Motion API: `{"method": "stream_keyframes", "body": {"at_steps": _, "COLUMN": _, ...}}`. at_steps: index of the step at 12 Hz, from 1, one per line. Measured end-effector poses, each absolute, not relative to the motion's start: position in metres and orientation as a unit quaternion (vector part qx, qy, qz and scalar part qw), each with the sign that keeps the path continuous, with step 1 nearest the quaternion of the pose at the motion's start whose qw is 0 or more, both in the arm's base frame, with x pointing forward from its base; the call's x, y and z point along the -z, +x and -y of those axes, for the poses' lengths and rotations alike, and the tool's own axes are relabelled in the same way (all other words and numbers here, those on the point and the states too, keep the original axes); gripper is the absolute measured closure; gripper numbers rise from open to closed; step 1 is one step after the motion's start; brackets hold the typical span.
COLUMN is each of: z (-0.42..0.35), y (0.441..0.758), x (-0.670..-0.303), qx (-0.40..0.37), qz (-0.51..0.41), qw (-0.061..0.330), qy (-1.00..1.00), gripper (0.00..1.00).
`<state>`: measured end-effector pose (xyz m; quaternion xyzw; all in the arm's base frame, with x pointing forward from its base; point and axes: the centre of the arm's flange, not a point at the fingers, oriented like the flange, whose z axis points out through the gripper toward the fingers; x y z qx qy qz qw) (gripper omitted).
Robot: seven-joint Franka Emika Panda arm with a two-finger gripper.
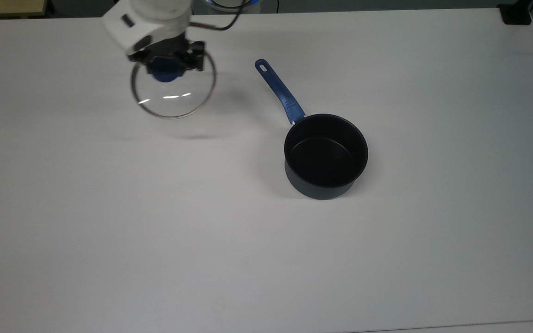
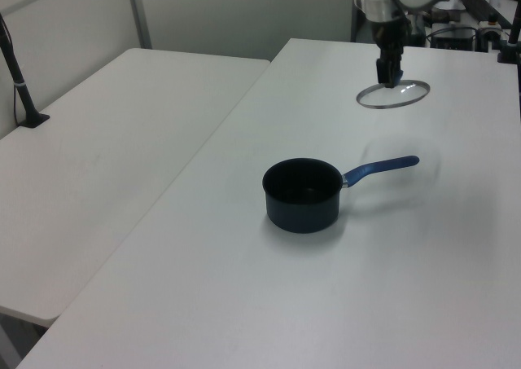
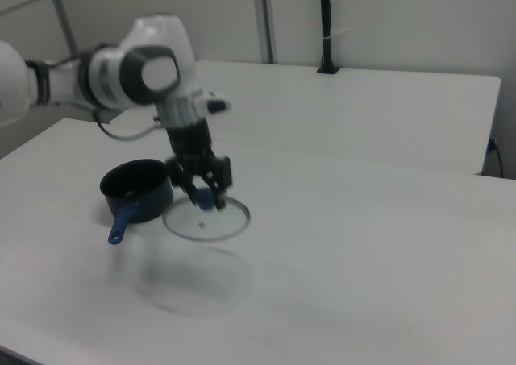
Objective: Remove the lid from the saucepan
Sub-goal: 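Lift the glass lid off the saucepan and carry it aside, then lower the glass lid onto the table beside the saucepan, then open the gripper and raise it away from the lid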
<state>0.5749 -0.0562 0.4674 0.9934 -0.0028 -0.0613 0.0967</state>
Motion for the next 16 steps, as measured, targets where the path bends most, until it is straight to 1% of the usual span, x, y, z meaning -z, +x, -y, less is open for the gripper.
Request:
{"method": "stream_keyframes", "body": {"at_steps": 2, "z": 0.08, "y": 0.559, "x": -0.403, "qx": 0.049, "qz": -0.017, "qw": 0.122, "qy": 0.991, "gripper": 0.39}}
{"method": "stream_keyframes", "body": {"at_steps": 4, "z": 0.079, "y": 0.543, "x": -0.348, "qx": 0.067, "qz": -0.05, "qw": 0.15, "qy": 0.985, "gripper": 0.39}}
{"method": "stream_keyframes", "body": {"at_steps": 5, "z": 0.079, "y": 0.542, "x": -0.337, "qx": 0.072, "qz": -0.051, "qw": 0.158, "qy": 0.983, "gripper": 0.39}}
{"method": "stream_keyframes", "body": {"at_steps": 7, "z": 0.078, "y": 0.543, "x": -0.334, "qx": 0.074, "qz": -0.054, "qw": 0.164, "qy": 0.982, "gripper": 0.39}}
{"method": "stream_keyframes", "body": {"at_steps": 8, "z": 0.078, "y": 0.543, "x": -0.333, "qx": 0.076, "qz": -0.056, "qw": 0.165, "qy": 0.982, "gripper": 0.35}}
{"method": "stream_keyframes", "body": {"at_steps": 9, "z": 0.078, "y": 0.543, "x": -0.331, "qx": 0.077, "qz": -0.055, "qw": 0.165, "qy": 0.982, "gripper": 0.33}}
{"method": "stream_keyframes", "body": {"at_steps": 10, "z": 0.078, "y": 0.545, "x": -0.333, "qx": 0.072, "qz": -0.043, "qw": 0.167, "qy": 0.982, "gripper": 0.22}}
{"method": "stream_keyframes", "body": {"at_steps": 11, "z": 0.079, "y": 0.549, "x": -0.341, "qx": 0.062, "qz": -0.03, "qw": 0.169, "qy": 0.983, "gripper": 0.1}}
{"method": "stream_keyframes", "body": {"at_steps": 12, "z": 0.08, "y": 0.558, "x": -0.358, "qx": 0.05, "qz": -0.017, "qw": 0.173, "qy": 0.983, "gripper": 0.0}}
{"method": "stream_keyframes", "body": {"at_steps": 13, "z": 0.082, "y": 0.569, "x": -0.392, "qx": 0.038, "qz": 0.008, "qw": 0.171, "qy": 0.985, "gripper": 0.0}}
{"method": "stream_keyframes", "body": {"at_steps": 14, "z": 0.083, "y": 0.579, "x": -0.442, "qx": 0.023, "qz": 0.044, "qw": 0.146, "qy": 0.988, "gripper": 0.0}}
{"method": "stream_keyframes", "body": {"at_steps": 15, "z": 0.079, "y": 0.584, "x": -0.502, "qx": 0.006, "qz": 0.075, "qw": 0.11, "qy": 0.991, "gripper": 0.0}}
{"method": "stream_keyframes", "body": {"at_steps": 16, "z": 0.074, "y": 0.58, "x": -0.557, "qx": -0.016, "qz": 0.093, "qw": 0.074, "qy": 0.993, "gripper": 0.0}}
